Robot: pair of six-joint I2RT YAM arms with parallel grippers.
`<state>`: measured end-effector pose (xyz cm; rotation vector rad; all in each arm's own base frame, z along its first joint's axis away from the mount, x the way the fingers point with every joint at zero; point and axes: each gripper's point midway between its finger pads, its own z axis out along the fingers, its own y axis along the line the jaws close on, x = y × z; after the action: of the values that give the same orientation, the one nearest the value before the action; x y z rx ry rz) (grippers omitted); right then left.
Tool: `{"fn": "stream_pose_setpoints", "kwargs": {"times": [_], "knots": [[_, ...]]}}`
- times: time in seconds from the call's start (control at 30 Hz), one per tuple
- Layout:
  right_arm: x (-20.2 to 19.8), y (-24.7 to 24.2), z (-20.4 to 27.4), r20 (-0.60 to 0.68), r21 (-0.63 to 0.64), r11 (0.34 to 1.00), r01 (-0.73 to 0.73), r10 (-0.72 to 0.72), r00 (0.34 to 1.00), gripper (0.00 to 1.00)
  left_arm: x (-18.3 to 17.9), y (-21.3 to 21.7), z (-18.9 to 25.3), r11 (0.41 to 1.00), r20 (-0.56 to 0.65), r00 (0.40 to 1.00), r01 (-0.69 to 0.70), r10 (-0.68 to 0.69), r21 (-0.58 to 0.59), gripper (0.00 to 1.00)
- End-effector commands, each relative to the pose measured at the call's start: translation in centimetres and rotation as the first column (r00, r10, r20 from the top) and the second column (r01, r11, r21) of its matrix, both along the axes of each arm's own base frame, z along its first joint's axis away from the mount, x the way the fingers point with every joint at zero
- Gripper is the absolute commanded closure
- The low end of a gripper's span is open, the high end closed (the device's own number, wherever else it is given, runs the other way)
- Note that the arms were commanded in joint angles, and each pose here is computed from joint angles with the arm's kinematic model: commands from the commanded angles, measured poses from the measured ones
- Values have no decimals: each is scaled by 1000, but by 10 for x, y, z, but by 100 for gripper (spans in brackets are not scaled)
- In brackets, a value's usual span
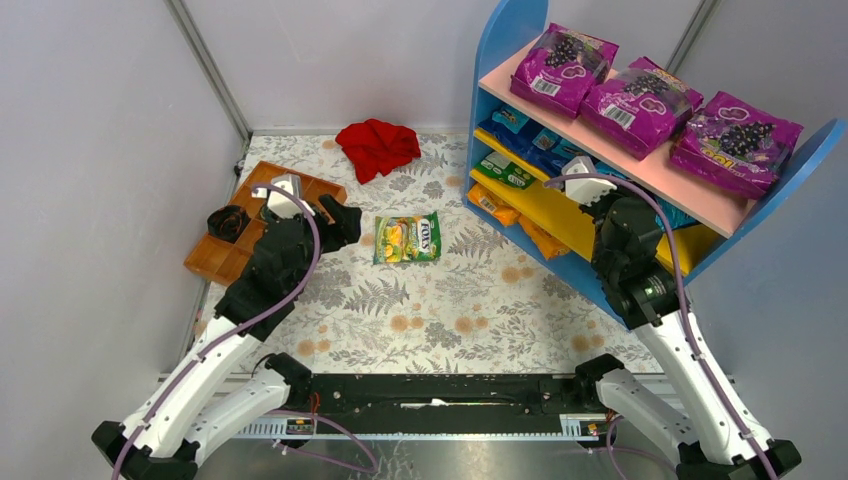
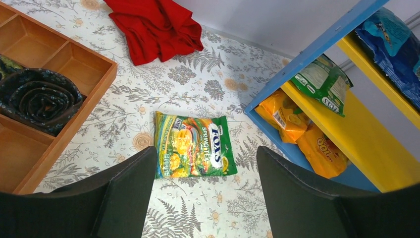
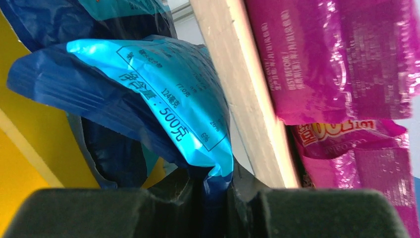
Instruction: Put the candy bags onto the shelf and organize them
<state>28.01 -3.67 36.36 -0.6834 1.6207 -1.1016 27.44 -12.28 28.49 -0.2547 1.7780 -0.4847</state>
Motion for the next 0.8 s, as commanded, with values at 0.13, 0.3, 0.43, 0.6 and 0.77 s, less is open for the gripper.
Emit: {"fn": "stream_pose_setpoints", "kwargs": {"times": [0.13,0.3,0.43,0.6,0.77], "knots": [[9,-11,64,285,-25,998,-66,70,956,100,-6,3,15,1000,58,998,-14,14,-5,21],[14,-15,68,312,-45,994,-98,107,944,100,-10,-1,17,1000,67,998,-1,1,-1,20],[19,-25,60,294,-51,994,-97,108,950,100,-13,-2,19,1000,74,997,6,-6,-4,20],[21,-36,37,248,-52,995,-80,91,964,93,-16,-4,21,1000,80,997,12,-12,-3,19],[12,-27,17,148,91,986,-138,124,981,64,-19,-9,21,1000,82,996,31,-31,1,19]]}}
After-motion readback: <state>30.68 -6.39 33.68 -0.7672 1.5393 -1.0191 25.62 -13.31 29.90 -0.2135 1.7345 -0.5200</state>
